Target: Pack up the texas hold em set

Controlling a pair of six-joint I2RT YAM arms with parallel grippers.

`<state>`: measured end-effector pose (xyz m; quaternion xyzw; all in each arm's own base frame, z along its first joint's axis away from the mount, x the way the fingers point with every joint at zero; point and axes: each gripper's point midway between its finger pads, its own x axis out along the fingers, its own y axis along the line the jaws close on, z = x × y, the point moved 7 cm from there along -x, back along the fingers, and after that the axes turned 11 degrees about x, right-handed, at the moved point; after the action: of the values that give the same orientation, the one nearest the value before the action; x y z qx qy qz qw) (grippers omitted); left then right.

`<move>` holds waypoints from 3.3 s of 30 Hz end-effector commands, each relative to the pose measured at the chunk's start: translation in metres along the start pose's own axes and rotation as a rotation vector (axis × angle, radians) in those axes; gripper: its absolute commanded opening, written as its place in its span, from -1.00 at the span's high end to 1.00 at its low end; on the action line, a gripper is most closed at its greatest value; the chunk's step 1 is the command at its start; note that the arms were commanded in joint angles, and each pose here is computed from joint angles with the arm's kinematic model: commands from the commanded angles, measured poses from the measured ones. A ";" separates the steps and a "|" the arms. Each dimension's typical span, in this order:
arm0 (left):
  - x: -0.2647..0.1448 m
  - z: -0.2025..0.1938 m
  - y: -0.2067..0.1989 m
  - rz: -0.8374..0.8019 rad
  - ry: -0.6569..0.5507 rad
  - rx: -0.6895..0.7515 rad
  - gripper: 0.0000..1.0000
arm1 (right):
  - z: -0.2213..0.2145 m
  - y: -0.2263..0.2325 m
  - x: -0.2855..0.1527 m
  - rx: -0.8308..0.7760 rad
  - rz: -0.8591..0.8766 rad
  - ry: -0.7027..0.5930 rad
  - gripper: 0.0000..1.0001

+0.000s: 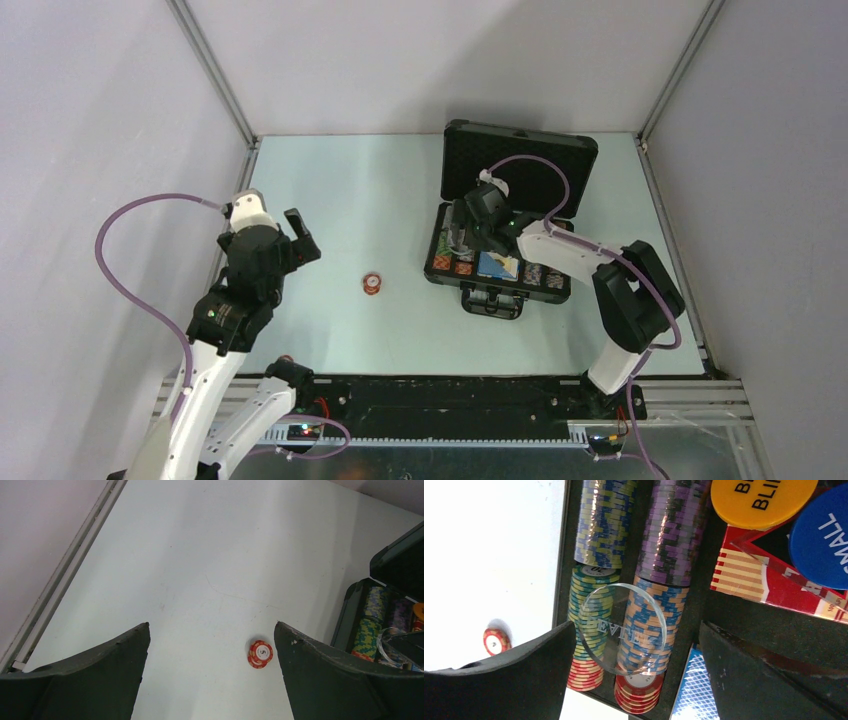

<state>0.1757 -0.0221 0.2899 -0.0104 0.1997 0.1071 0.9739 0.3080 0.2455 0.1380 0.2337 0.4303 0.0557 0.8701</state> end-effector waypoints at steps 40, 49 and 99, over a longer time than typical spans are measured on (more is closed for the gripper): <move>0.003 0.003 0.000 -0.004 -0.018 -0.002 -0.97 | 0.009 0.017 -0.028 -0.078 -0.022 -0.110 0.45; 0.003 0.003 0.000 -0.004 -0.019 -0.002 -0.97 | 0.015 0.021 -0.024 -0.066 0.002 -0.139 0.71; 0.003 0.003 0.001 0.004 -0.020 -0.001 -0.97 | 0.042 0.026 -0.070 -0.110 0.338 -0.131 1.00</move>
<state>0.1762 -0.0213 0.2896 -0.0108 0.2006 0.1092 0.9735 0.3054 0.2380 0.1678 0.2313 0.3843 0.1036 0.8877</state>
